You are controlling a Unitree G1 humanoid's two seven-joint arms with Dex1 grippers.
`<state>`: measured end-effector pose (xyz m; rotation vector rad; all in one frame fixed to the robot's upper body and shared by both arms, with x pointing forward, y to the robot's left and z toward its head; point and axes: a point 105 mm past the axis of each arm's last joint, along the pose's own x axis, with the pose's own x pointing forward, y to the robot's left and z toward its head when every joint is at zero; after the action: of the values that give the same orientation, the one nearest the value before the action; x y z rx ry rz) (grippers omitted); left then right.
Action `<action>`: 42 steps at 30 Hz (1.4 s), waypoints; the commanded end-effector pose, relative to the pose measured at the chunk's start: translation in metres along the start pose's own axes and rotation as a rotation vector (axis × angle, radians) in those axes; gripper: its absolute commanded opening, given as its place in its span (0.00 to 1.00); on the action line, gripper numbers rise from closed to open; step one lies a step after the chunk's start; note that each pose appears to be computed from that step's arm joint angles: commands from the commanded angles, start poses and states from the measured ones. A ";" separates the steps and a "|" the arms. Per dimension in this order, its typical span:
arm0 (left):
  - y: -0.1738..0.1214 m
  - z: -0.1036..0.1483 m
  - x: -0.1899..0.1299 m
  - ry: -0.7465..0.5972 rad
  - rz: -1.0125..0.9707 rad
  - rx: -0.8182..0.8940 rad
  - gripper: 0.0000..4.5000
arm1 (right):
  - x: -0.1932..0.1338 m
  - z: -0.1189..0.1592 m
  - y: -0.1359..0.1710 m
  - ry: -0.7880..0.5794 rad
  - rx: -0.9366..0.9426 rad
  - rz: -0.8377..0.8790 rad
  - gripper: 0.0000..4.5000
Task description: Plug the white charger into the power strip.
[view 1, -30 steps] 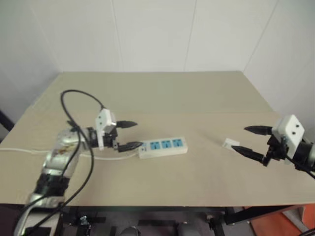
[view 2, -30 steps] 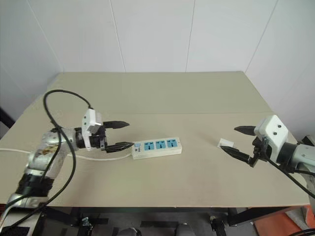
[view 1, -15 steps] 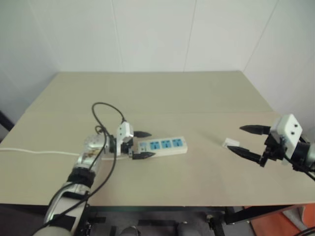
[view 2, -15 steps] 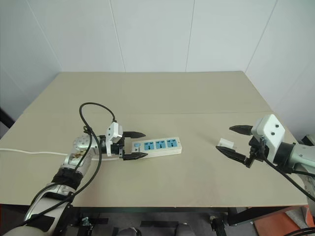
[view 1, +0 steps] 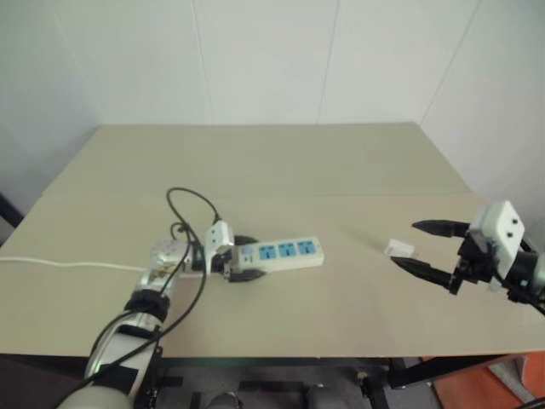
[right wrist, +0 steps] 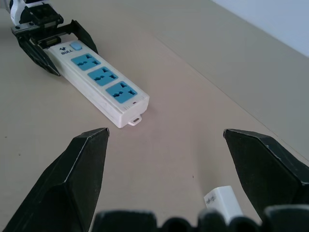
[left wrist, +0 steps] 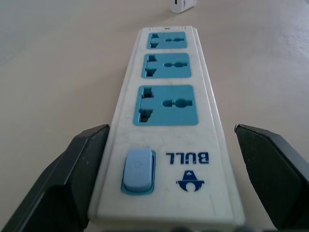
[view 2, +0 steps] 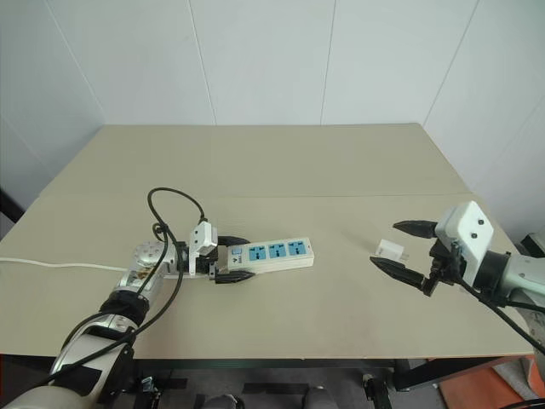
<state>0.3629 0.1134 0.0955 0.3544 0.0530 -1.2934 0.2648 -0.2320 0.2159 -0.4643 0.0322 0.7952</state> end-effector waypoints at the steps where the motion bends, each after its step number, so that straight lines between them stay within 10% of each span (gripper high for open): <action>1: 0.008 0.003 -0.003 -0.005 0.035 0.021 1.00 | -0.006 0.015 -0.002 -0.030 -0.045 -0.016 0.99; 7: 0.010 -0.005 -0.003 0.004 0.067 -0.015 1.00 | -0.007 0.018 -0.001 -0.035 -0.048 -0.021 0.99; 13: 0.003 -0.011 -0.001 -0.016 0.046 -0.052 0.73 | -0.010 0.019 0.000 -0.027 -0.050 -0.018 1.00; 33: -0.028 0.008 0.029 -0.035 -0.169 0.058 0.74 | 0.015 0.025 -0.005 -0.109 0.077 -0.034 1.00; 42: -0.032 -0.003 0.033 0.011 -0.167 0.055 0.74 | 0.038 0.011 -0.037 0.172 0.268 -0.138 1.00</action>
<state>0.3456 0.0815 0.0843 0.3959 0.0384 -1.4456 0.3152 -0.2192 0.2237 -0.2835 0.2232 0.6317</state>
